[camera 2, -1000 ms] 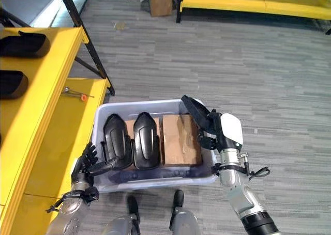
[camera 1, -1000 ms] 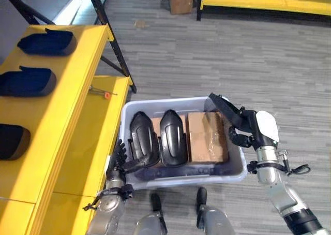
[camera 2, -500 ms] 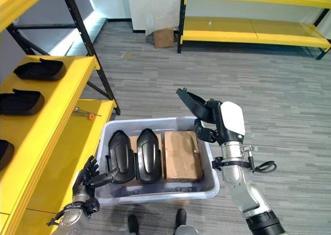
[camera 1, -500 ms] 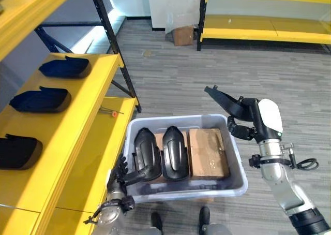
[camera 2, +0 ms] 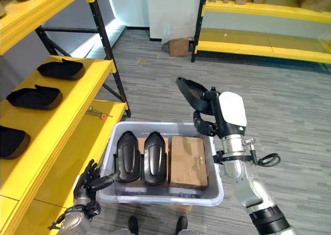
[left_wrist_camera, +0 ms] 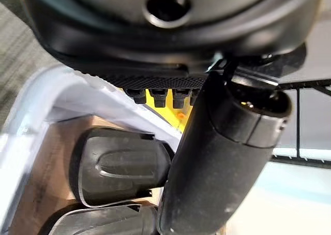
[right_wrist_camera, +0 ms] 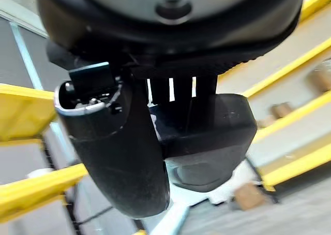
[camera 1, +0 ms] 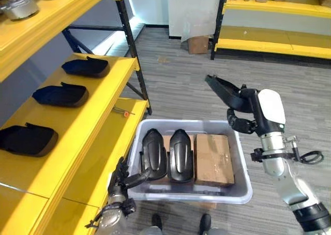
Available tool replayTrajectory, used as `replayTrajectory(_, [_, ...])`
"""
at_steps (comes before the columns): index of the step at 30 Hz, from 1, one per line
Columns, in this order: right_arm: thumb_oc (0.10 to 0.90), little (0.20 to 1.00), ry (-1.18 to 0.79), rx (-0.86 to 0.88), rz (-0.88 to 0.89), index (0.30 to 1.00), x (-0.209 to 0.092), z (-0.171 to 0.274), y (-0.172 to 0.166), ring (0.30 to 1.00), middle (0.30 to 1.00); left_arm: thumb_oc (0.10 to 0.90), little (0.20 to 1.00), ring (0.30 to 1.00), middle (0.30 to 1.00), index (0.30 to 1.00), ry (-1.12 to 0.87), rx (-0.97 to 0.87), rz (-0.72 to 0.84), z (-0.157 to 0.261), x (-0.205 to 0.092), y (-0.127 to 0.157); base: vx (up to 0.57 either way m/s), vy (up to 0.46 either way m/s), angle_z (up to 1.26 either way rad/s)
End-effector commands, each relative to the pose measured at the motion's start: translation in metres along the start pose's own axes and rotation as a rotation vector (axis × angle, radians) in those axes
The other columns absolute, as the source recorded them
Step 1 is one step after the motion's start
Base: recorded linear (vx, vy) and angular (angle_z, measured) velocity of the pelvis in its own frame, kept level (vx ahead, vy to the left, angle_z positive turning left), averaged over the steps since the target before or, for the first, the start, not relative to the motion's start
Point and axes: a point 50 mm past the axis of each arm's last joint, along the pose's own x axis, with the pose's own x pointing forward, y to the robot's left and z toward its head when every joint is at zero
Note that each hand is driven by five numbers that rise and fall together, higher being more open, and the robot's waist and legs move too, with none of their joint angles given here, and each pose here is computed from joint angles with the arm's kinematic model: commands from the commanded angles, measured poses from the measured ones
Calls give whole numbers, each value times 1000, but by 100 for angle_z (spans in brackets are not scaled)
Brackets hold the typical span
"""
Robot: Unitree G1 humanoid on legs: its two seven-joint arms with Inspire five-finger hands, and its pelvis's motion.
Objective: Move parts from the plastic box to the shelf.
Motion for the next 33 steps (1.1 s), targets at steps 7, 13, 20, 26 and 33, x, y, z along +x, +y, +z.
replayTrajectory(7, [400, 300, -346, 69, -380, 300, 49, 65, -59, 300, 300, 900, 1000, 1000, 1000, 1000, -230, -72, -86, 54, 11, -19, -159, -52, 121])
replayTrajectory(13, [400, 300, -295, 97, -424, 300, 46, 58, -64, 300, 300, 900, 1000, 1000, 1000, 1000, -257, -49, -164, 64, 14, -34, -25, 170, 105])
replayTrajectory(20, [400, 300, -276, 98, -444, 300, 45, 56, -66, 300, 300, 900, 1000, 1000, 1000, 1000, -303, 25, -169, 73, 15, -31, 49, 249, 57])
replayTrajectory(26, [400, 300, -272, 89, -423, 300, 45, 59, -57, 300, 300, 900, 1000, 1000, 1000, 1000, -292, 29, -119, 70, 15, -22, 2, 151, 16])
replayTrajectory(33, [400, 300, -279, 71, -399, 300, 45, 62, -51, 300, 300, 900, 1000, 1000, 1000, 1000, -285, 41, -89, 66, 13, -13, -2, 80, 18])
